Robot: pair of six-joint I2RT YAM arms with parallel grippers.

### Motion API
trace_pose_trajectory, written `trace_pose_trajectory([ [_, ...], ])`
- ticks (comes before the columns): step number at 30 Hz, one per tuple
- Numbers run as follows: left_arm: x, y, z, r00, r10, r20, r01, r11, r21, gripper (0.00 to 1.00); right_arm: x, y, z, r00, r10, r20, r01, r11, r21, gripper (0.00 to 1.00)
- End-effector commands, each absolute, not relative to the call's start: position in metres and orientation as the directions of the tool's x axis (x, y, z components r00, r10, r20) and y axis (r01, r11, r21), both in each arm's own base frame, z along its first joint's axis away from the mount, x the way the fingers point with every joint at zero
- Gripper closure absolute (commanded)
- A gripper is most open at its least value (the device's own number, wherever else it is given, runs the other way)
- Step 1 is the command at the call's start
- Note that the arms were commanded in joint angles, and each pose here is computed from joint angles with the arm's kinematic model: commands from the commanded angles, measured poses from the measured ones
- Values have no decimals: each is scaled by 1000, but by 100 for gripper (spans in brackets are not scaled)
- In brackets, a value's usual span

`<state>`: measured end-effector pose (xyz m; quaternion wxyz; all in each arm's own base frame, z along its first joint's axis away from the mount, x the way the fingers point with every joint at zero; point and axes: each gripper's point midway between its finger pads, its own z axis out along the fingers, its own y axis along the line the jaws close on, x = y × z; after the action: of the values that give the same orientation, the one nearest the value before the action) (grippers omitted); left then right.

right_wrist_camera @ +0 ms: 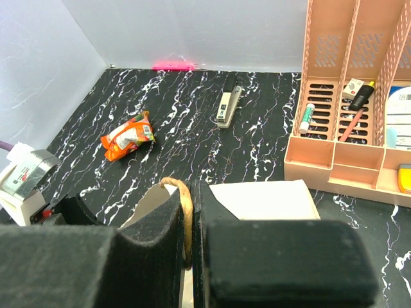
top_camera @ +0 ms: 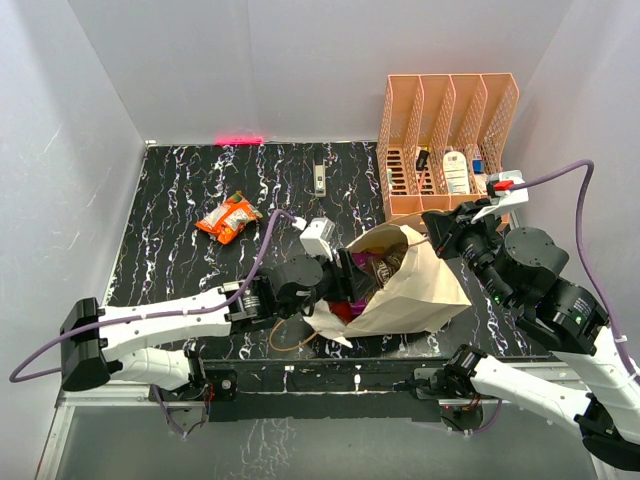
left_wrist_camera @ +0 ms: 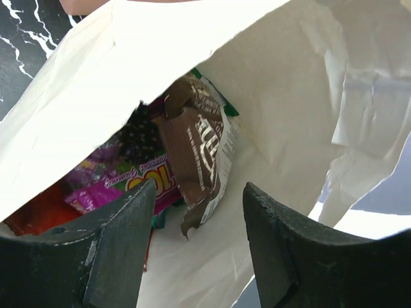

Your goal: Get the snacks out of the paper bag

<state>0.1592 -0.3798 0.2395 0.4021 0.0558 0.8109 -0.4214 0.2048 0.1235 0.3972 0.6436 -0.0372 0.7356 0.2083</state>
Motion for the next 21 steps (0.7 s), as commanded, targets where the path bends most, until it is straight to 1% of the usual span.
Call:
trace_pose_trajectory([
  [1, 173, -395, 262, -639, -315, -702, 408, 634, -657, 44, 201, 118, 430, -94, 301, -949, -341, 886, 315, 92],
  [4, 178, -401, 254, -641, -309, -703, 388, 660, -644, 44, 200, 119, 431, -93, 305, -948, -346, 883, 318, 92],
  [9, 180, -419, 247, -652, -283, -703, 399, 660, -636, 44, 198, 117, 432, -94, 310, -946, -346, 881, 323, 92],
  [11, 181, -425, 243, -658, -265, -705, 403, 667, -627, 47, 198, 117, 432, -95, 311, -946, -348, 880, 324, 92],
  [15, 181, -431, 243, -656, -249, -713, 419, 665, -618, 58, 198, 118, 432, -97, 311, -945, -352, 878, 325, 92],
  [17, 182, -432, 246, -648, -247, -721, 429, 664, -613, 66, 198, 119, 430, -102, 308, -946, -351, 878, 324, 92],
  [19, 185, -431, 250, -639, -243, -730, 434, 670, -602, 80, 198, 118, 428, -105, 308, -946, -348, 879, 325, 92],
  [21, 187, -428, 258, -629, -244, -739, 436, 676, -594, 91, 197, 117, 428, -102, 310, -945, -345, 880, 326, 92],
])
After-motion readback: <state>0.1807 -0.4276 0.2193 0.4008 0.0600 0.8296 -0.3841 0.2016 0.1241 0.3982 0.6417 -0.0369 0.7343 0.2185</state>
